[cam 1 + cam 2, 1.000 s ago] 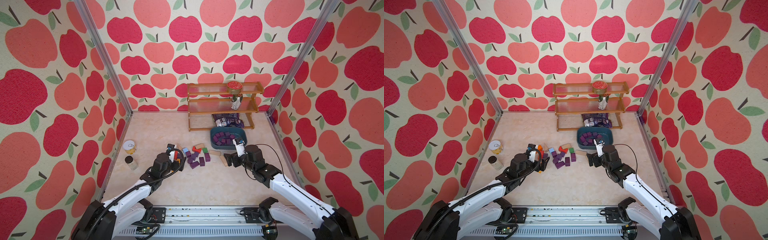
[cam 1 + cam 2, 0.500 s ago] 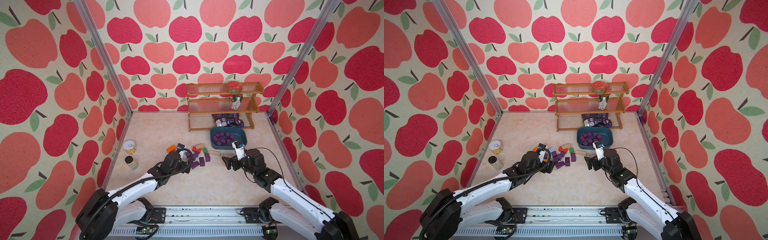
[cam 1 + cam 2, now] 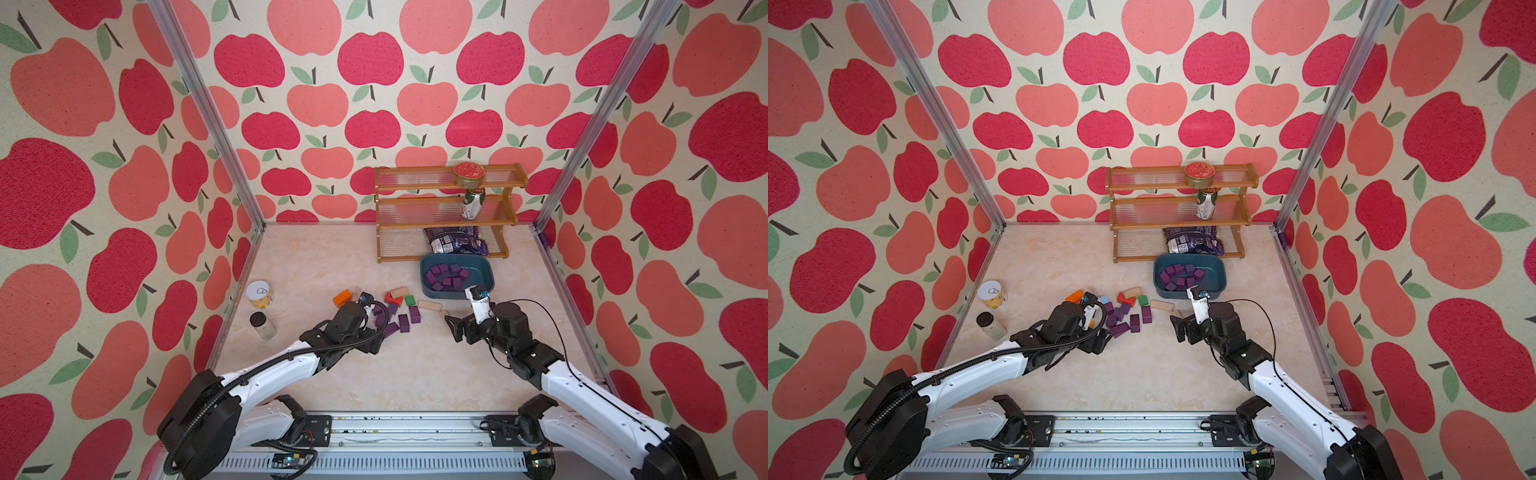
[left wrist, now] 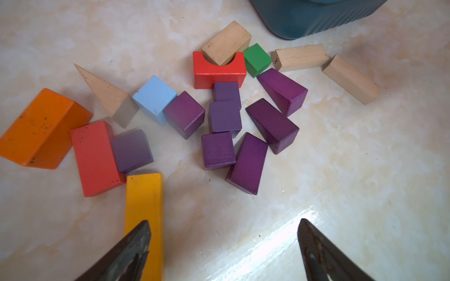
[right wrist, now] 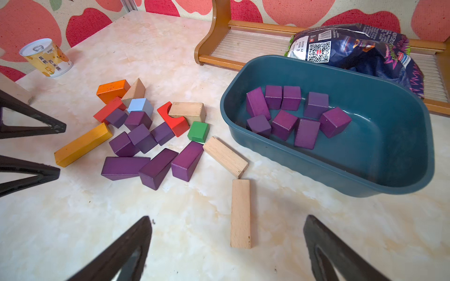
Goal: Pick purple bricks into the storage bin
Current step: Pick up the building block from the center of the board.
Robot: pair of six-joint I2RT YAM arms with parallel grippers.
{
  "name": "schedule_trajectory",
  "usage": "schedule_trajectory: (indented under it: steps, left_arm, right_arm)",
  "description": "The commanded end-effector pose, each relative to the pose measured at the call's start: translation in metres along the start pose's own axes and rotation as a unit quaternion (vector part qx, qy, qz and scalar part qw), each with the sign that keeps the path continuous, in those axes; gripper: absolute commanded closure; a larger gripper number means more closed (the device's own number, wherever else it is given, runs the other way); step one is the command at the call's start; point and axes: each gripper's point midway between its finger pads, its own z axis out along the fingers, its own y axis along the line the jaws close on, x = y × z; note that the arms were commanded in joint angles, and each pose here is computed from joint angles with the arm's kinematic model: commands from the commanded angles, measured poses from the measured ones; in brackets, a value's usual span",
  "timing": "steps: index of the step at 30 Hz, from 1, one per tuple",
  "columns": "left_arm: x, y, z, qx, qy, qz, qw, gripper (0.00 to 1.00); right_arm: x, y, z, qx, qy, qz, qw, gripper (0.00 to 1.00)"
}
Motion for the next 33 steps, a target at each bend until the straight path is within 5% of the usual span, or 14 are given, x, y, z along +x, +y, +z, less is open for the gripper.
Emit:
schedule_trajectory:
  steps: [1, 19, 33]
  left_arm:
    - [0.009, -0.006, 0.003, 0.016, 0.022, -0.008, 1.0, 0.15]
    - [0.018, -0.021, 0.035, 0.051, 0.056, 0.026, 0.997, 0.37]
    - [0.012, -0.014, 0.061, 0.013, 0.067, 0.065, 0.996, 0.32]
  right_arm:
    - [0.0, -0.001, 0.0, 0.005, -0.005, 0.009, 1.0, 0.01]
    - [0.005, -0.002, 0.002, 0.009, 0.002, 0.011, 1.0, 0.09]
    - [0.007, -0.002, 0.006, 0.008, 0.005, 0.011, 1.0, 0.01]
